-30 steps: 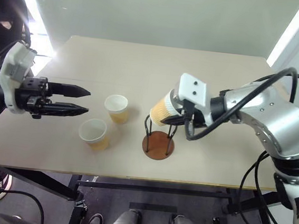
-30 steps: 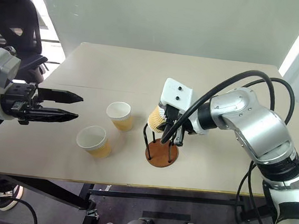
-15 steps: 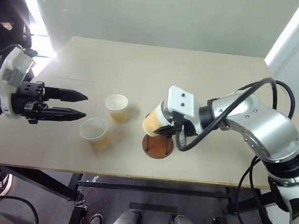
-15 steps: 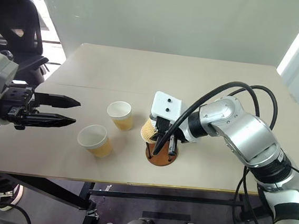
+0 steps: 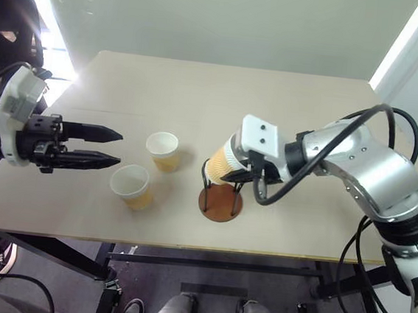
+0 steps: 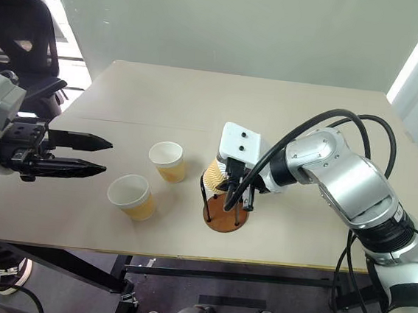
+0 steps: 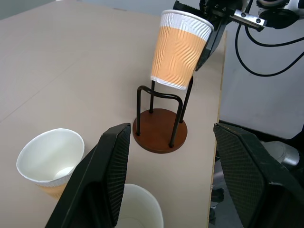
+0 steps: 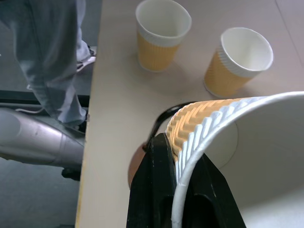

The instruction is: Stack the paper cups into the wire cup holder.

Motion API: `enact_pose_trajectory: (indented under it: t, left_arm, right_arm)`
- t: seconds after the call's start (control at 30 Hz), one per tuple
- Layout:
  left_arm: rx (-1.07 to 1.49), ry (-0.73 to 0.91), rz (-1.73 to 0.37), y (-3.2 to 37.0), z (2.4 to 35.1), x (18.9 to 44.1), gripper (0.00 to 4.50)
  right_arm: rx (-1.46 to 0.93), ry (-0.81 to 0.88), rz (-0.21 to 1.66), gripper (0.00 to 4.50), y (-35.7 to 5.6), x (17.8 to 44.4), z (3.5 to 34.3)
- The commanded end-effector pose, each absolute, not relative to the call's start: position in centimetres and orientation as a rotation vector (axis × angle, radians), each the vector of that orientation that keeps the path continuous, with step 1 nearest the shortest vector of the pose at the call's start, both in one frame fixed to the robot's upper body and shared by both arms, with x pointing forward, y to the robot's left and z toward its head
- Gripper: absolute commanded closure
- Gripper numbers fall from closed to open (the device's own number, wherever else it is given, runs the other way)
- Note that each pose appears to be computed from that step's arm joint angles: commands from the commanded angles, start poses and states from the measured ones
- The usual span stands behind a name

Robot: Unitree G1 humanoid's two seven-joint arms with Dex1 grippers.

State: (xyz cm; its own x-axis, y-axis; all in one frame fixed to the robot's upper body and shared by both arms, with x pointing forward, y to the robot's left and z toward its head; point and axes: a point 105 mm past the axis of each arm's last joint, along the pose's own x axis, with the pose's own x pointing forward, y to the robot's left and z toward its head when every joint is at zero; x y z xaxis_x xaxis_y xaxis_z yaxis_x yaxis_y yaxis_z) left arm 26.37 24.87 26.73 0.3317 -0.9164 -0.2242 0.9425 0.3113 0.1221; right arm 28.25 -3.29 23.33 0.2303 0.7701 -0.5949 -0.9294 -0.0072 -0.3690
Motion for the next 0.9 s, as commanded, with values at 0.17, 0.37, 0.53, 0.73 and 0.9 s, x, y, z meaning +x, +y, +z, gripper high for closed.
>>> enact_pose_trajectory:
  t: [0.17,0.37,0.53,0.73,0.9]
  left_arm:
    - [0.292,0.082,-1.232,24.65,28.12,25.77,1.51]
    - [0.292,0.085,-1.230,24.65,28.06,25.70,1.51]
    - [0.292,0.089,-1.226,24.75,27.96,25.74,1.51]
    - [0.293,0.091,-1.225,24.80,27.95,25.77,1.51]
    - [0.294,0.093,-1.225,24.83,27.91,25.75,1.51]
  right_arm:
    - [-0.888,0.209,1.343,4.45,-3.25,28.70,23.74]
    - [-0.900,0.210,1.358,4.45,-3.08,28.56,23.49]
    - [-0.902,0.195,1.376,4.45,-2.72,28.25,23.53]
    - [-0.905,0.188,1.385,4.45,-2.53,28.02,23.51]
    - [-0.915,0.186,1.382,4.45,-2.45,28.05,23.34]
